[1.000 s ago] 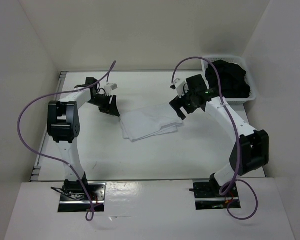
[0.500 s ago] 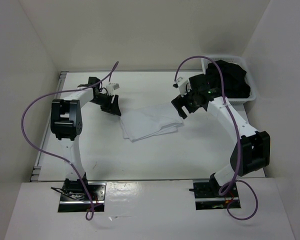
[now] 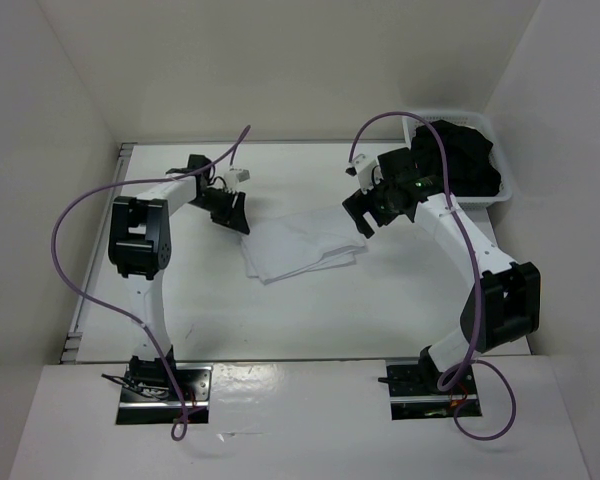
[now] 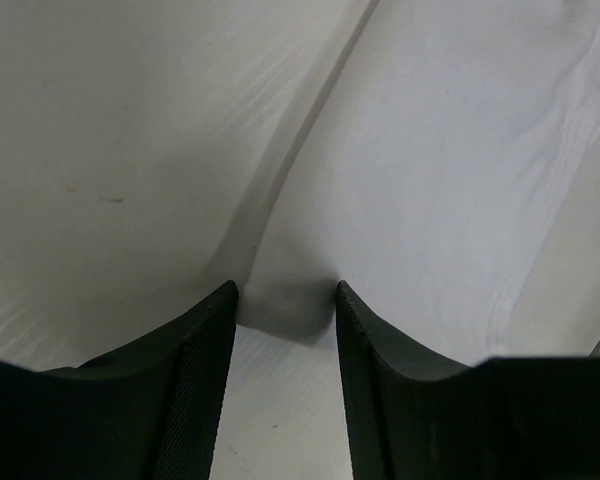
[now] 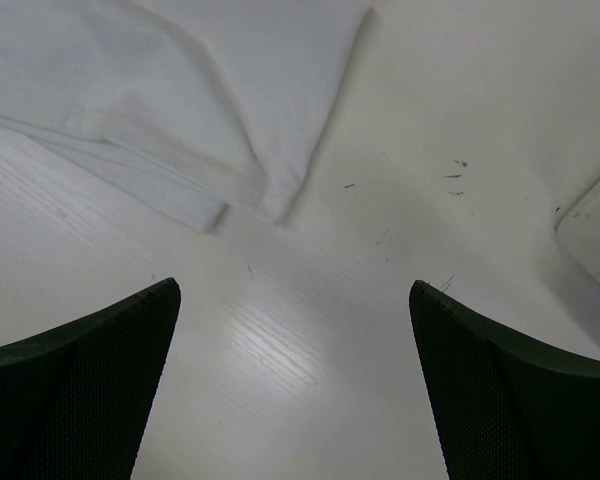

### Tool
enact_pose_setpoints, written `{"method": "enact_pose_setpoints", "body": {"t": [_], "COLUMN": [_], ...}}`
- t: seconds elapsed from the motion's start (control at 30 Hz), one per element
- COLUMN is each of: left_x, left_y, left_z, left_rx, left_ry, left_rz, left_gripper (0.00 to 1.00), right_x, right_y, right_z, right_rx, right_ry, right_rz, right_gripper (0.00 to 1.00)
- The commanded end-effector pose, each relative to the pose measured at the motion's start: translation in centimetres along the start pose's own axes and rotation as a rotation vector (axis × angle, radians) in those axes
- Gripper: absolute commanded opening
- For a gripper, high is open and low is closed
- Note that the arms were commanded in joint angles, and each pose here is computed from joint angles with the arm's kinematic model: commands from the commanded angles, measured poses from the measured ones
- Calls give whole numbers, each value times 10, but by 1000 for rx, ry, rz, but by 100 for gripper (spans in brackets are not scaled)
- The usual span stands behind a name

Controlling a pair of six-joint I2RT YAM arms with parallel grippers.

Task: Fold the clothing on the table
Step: Fold the skirt

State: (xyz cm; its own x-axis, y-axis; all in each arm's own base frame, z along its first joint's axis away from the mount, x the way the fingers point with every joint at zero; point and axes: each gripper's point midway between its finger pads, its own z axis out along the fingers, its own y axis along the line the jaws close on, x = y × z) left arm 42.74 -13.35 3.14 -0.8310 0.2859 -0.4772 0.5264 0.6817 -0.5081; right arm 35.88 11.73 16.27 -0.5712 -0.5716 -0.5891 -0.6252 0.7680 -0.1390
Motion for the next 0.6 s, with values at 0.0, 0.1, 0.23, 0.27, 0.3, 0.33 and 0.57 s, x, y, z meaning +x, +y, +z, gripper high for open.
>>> {"method": "enact_pose_setpoints", "body": {"t": [0.0,0.1,0.23,0.27,0.3,0.33,0.57], "left_x": [11,13,19,19,17,18,34], "left_y": [0,-1,-2,-3,-2,-5,5], "left_z": [6,6,5,4,5,4,-12], "left_rx": [36,38,32,30,28,26,2], "left_ry": [32,38,49,45,38,34,12], "left_rz": [17,20,4,-8,-1,-23,-142], "left_gripper": [51,40,13,8,0,0,0], "right_x": [-12,-12,-8,-10,-3,-2,19], "right_y": [-4,-4,-4,-7,-5,-4,30], "right_z": [-8,-8,-7,-7,-1,1,45], "right_rx": [11,11,16,33,25,25,-143], "right_ry": [-46,-46,-34,-40,-19,-20,82], "right_rz": [11,11,12,11,24,41,209], "right_gripper": [99,99,99,99,99,99,99]}}
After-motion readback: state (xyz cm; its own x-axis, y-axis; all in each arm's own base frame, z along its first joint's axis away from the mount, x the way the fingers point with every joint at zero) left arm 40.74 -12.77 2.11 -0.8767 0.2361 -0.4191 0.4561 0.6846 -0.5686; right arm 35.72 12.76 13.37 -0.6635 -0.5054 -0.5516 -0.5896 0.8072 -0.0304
